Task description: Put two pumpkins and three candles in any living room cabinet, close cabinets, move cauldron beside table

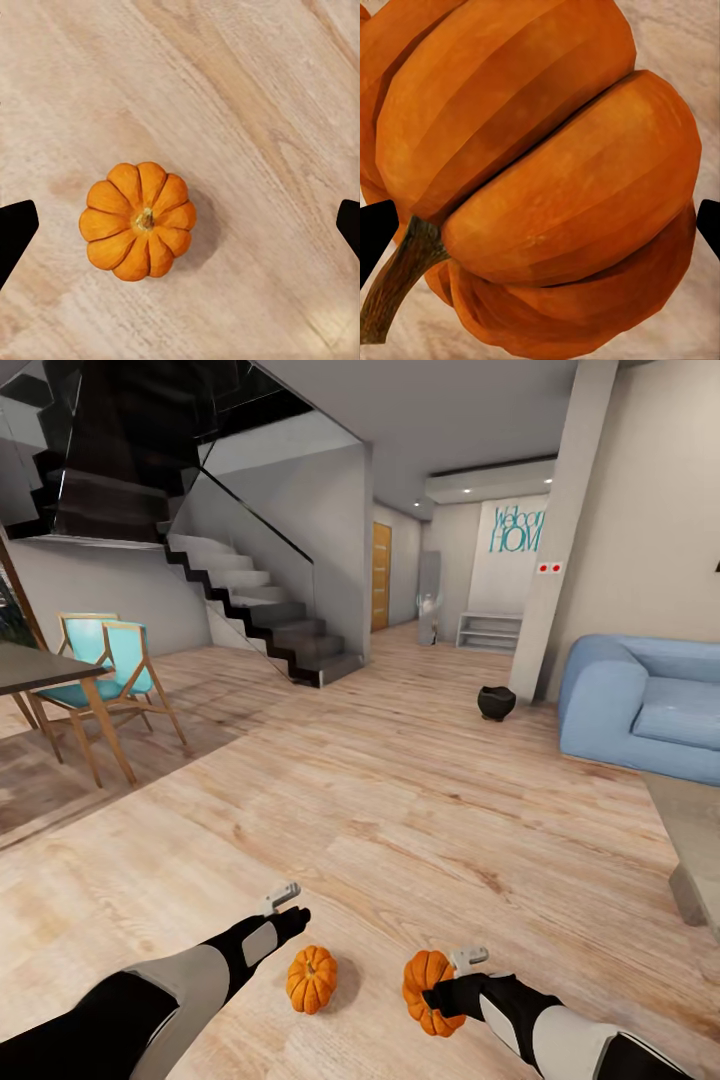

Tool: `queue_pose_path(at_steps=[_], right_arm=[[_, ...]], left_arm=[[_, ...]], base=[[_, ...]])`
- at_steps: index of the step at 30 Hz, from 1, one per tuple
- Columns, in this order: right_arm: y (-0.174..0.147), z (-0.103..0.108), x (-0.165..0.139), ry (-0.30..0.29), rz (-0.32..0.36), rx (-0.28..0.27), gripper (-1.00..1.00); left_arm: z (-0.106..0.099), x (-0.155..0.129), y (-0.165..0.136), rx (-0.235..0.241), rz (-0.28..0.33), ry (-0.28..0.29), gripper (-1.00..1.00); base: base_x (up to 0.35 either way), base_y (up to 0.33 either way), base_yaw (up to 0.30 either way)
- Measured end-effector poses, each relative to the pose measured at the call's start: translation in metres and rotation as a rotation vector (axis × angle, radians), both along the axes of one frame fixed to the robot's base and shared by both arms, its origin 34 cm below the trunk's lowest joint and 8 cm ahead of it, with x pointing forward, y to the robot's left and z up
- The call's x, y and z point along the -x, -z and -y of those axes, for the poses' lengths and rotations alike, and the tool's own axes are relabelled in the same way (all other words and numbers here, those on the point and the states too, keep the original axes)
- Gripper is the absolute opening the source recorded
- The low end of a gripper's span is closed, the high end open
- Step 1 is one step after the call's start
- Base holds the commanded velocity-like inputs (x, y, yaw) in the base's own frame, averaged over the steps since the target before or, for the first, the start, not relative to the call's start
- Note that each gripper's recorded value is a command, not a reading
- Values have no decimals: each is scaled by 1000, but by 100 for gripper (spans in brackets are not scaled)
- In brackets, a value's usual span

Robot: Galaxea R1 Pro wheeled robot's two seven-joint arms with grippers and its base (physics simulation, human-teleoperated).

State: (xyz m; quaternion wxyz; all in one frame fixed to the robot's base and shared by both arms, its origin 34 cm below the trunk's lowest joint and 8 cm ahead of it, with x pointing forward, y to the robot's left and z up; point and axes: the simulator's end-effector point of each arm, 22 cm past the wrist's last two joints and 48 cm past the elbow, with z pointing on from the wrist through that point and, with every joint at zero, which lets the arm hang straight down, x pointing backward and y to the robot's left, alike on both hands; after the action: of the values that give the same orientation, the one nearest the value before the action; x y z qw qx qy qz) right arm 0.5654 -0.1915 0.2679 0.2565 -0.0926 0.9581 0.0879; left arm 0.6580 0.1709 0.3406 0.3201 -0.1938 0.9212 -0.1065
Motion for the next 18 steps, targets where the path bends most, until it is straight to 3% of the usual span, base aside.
queue_pose_path(at_steps=[7, 10, 14, 18], right_arm=[[1, -5, 6, 5, -63, -14, -100], [-13, -27, -7, -25, -47, -49, -100], [-38, -49, -26, -59, -40, -93, -100], [-79, -71, -48, -38, -70, -198, -100]], left_arm=[[10, 15, 10, 18, -83, 40, 100], [15, 23, 14, 31, -129, 64, 100], [14, 24, 14, 33, -140, 65, 100], [13, 24, 14, 36, -142, 63, 100]], base=[[0, 0, 0], [0, 0, 0], [0, 0, 0], [0, 0, 0]])
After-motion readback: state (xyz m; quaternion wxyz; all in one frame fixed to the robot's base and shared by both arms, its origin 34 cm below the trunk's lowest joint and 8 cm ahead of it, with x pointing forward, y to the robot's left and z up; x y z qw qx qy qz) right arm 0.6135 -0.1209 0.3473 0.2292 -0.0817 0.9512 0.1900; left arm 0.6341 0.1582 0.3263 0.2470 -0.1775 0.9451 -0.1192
